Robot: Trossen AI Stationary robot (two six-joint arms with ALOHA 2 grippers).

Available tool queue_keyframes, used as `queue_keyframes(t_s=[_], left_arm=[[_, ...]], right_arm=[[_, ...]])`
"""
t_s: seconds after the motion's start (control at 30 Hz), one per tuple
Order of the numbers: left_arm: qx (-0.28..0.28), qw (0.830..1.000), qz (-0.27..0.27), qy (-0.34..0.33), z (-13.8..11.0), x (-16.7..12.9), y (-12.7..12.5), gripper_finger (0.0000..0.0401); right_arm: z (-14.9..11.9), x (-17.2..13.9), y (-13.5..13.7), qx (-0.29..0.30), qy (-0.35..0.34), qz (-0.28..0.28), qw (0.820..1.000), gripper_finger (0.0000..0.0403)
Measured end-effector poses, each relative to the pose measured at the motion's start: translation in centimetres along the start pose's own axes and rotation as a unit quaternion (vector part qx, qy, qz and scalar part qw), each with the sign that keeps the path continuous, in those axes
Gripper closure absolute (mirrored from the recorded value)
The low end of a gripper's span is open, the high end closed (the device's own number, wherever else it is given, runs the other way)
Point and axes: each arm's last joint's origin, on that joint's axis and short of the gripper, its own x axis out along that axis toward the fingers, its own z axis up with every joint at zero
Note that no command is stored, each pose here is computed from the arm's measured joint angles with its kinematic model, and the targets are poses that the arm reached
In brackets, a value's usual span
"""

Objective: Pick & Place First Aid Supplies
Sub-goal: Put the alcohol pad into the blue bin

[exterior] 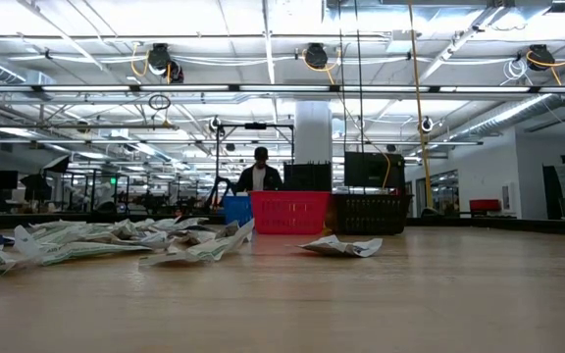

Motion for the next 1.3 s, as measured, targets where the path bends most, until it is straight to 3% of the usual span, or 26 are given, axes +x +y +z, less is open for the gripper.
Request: queue_keyframes(t_s=[0.3,0.77,0.87,1.0,1.2,1.3], left_arm=[[-0.013,1.0,0.009,-0.019,0.7,0.8,1.4,0.0293],[0.005,0.997,-0.051,-0.05,2.1,1.2,2.7,0.0294],[-0.002,0.997,-0.06,-0.048,2.1,1.3,2.9,0.0318],[-0.005,0.997,-0.064,-0.047,2.1,1.3,3.0,0.0386],[-0.015,0.997,-0.066,-0.041,2.1,1.3,3.2,0.0398],[-0.032,0.998,-0.051,-0.001,1.5,1.4,3.9,0.0399]], right_arm=[[1.1,0.9,-2.3,0.008,-0.032,0.024,0.999,0.0403],[1.2,1.1,-3.0,0.007,-0.034,0.012,0.999,0.0403],[1.2,1.1,-3.1,0.007,-0.034,0.011,0.999,0.0403],[1.2,1.2,-3.4,0.007,-0.033,0.006,0.999,0.0399],[1.2,1.2,-3.6,0.007,-0.032,0.002,0.999,0.0384],[0.8,1.1,-3.7,0.008,-0.008,-0.003,1.0,0.0366]])
